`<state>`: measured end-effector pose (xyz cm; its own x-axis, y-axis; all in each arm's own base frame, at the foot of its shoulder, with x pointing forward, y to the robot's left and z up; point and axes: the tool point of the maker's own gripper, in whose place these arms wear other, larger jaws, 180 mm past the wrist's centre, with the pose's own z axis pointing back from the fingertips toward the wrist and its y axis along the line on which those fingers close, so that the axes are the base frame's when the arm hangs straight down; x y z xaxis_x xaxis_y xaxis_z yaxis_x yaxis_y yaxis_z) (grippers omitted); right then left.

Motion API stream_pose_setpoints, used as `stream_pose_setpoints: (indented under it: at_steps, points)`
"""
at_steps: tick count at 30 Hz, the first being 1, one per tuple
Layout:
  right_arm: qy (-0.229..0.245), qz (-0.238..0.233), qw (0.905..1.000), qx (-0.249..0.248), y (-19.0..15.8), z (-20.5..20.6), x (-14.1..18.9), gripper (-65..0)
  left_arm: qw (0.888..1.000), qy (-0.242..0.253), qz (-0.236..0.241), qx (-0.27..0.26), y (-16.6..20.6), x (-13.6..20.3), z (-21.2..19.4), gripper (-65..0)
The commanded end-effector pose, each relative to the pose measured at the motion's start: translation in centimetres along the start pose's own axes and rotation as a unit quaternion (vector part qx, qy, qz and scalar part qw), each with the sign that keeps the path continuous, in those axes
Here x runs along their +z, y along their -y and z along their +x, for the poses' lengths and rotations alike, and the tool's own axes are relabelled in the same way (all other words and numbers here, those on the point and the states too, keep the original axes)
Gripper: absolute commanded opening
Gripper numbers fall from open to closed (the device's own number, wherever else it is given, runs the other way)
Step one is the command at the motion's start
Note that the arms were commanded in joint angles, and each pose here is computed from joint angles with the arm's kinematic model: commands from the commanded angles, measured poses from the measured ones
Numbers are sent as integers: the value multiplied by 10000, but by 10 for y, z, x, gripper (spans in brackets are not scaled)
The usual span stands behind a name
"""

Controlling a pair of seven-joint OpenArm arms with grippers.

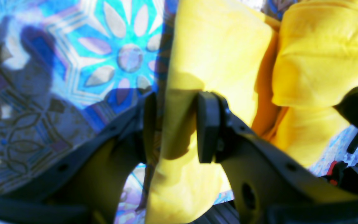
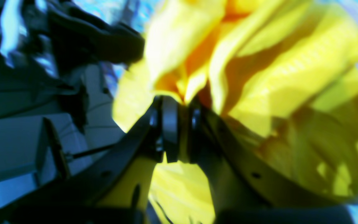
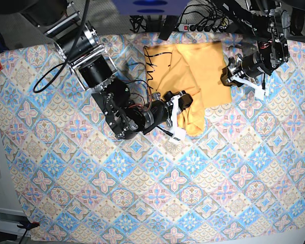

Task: Fold the T-shirt properly
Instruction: 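Hold the folded shirt with the right gripper and press it down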

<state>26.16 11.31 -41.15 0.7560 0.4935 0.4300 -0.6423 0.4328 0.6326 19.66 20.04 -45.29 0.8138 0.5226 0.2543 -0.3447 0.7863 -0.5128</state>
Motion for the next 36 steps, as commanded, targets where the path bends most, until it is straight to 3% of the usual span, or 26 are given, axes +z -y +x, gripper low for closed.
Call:
stream_pose_setpoints:
  at_steps: [1, 5, 15, 26, 36]
  points:
    - [275, 70, 9994, 187, -8, 23, 8, -636, 9999, 111, -49, -72, 3, 3, 9, -434]
    - [259, 64, 9993, 274, -10, 24, 10, -637, 9999, 111, -49, -72, 3, 3, 9, -434]
    - [-423, -22, 9982, 431, -7, -14, 6, -636, 9999, 123, -44, -64, 2, 4, 9, -434]
    - [-549, -123, 9980, 296, 4, -39, 11, -636, 9999, 117, -41, -70, 3, 3, 9, -434]
    - [-51, -83, 9972, 740, -2, -9, 30, -638, 9997, 10, 37, 240, -12, -12, 6, -442]
